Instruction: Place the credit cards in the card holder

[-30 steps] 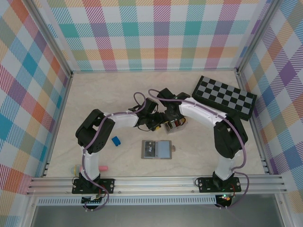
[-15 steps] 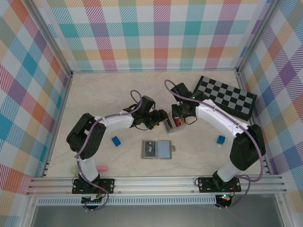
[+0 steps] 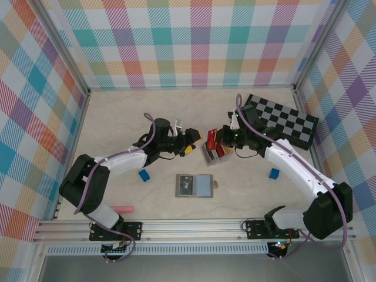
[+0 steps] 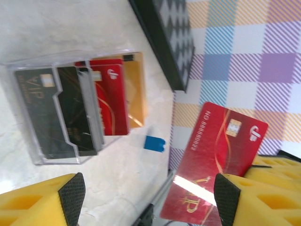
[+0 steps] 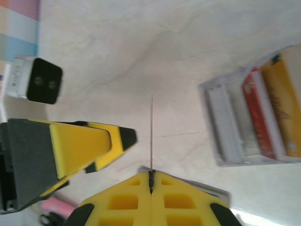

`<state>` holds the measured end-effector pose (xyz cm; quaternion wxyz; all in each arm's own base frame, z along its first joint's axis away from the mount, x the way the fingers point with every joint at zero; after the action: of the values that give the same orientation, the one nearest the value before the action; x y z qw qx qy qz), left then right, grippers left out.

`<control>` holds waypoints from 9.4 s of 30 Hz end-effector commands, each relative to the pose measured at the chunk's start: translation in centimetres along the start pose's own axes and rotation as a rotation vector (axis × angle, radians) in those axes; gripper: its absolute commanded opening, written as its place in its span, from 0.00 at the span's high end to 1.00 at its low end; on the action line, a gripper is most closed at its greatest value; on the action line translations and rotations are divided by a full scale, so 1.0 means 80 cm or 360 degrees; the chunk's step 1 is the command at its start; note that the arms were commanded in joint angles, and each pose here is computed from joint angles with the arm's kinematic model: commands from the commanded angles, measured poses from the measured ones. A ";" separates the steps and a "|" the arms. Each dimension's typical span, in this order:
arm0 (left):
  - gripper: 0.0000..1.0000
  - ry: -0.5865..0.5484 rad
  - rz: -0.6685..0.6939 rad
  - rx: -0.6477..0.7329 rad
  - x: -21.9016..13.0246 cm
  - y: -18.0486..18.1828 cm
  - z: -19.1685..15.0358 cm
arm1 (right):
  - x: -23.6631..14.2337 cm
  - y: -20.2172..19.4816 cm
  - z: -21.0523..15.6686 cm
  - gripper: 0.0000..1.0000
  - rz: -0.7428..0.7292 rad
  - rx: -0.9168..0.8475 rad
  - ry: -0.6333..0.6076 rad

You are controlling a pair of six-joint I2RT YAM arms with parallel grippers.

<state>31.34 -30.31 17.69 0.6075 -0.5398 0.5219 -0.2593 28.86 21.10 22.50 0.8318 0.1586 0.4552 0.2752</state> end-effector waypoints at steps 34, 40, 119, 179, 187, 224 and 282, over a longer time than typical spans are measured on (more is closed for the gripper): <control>1.00 -0.0003 0.0245 0.0113 -0.066 0.065 -0.047 | 0.052 -0.013 -0.096 0.76 0.0025 0.0104 0.0426; 1.00 -0.0018 0.0384 0.0145 -0.076 0.122 -0.085 | 0.082 -0.009 -0.159 0.76 -0.0078 0.0088 0.0594; 0.53 0.0057 0.0947 0.0490 0.007 0.196 -0.143 | 0.105 -0.083 -0.239 0.83 -0.0521 0.0338 0.0756; 0.22 -0.0400 0.0668 -0.0012 -0.035 0.106 -0.006 | 0.143 -0.096 -0.031 0.66 -0.1315 -0.0994 0.0727; 0.22 -0.0389 0.0660 -0.0013 -0.034 0.104 -0.006 | 0.128 -0.094 -0.020 0.64 -0.1369 -0.1013 0.0678; 0.22 -0.0368 0.0651 -0.0008 -0.032 0.103 -0.008 | 0.092 -0.071 -0.020 0.97 -0.1229 -0.0914 0.0604; 0.94 0.0146 -0.0359 0.0099 -0.049 -0.053 -0.041 | 0.034 0.044 -0.009 0.90 0.0871 0.0323 0.0083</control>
<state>28.43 -29.19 22.07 0.5740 -0.5634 0.4896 -0.3366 28.46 25.45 21.51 0.6960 0.3544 0.4559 0.4269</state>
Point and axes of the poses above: each hand's point on the last joint's axis, 136 mm out from that joint toward the fingers, its own x axis out along the fingers, its own y axis along the line the jaws close on, z = x × y, the point moved 2 cm from there along -x, back along the fingers, and after that the axes turned 14 degrees about -x, right-handed, at the moved point
